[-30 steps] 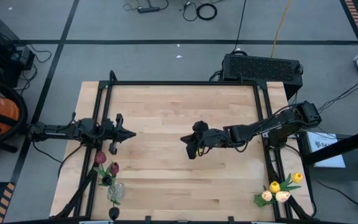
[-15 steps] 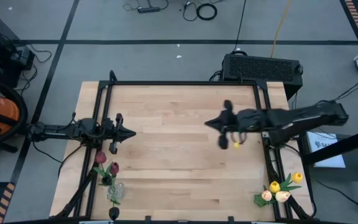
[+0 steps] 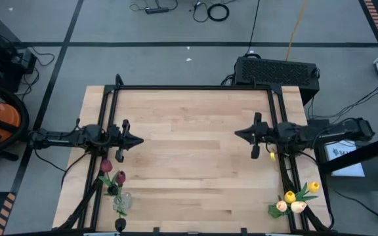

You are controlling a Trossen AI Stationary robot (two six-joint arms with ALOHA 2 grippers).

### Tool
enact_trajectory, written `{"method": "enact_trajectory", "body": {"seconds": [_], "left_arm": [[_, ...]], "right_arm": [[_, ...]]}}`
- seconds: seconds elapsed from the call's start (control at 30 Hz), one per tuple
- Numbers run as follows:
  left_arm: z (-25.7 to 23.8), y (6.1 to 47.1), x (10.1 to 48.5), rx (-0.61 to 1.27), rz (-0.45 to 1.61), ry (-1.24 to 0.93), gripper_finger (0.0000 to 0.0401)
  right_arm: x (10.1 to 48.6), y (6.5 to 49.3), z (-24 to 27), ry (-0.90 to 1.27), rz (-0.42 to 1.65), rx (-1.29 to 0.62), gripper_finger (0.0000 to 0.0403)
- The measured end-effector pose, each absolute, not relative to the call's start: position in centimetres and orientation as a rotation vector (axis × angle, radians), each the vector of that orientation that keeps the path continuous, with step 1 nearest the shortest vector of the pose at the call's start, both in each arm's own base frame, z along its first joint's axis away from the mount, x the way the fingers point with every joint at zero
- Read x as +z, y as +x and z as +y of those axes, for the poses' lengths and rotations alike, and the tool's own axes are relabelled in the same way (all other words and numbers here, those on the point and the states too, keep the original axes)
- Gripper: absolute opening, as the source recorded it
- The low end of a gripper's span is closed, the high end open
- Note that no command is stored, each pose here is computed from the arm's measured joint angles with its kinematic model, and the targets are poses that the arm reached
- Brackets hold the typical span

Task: Sort flowers into vase by color
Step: Return to Home Position

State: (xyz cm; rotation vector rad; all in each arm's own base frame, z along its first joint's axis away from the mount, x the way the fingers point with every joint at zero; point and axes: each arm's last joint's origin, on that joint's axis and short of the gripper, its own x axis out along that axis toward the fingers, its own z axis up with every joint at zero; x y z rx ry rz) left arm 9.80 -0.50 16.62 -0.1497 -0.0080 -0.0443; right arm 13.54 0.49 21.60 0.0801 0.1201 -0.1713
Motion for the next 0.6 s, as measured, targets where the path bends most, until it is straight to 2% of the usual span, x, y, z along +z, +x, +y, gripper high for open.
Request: {"method": "enact_trajectory", "body": {"seconds": [0.27, 0.47, 0.6], "left_arm": [[-0.5, 9.8, 16.6, -0.044, -0.007, -0.150, 0.0026], [-0.5, 9.8, 16.6, -0.044, -0.007, -0.150, 0.0026], [-0.5, 9.8, 16.6, -0.044, -0.008, -0.150, 0.0026]], "right_arm": [[17.4, 11.7, 0.1, 0.116, -0.043, -0.184, 0.0000], [17.2, 11.1, 0.1, 0.080, -0.024, -0.185, 0.0000], [16.2, 10.8, 0.1, 0.107, 0.073, -0.166, 0.0000]]}}
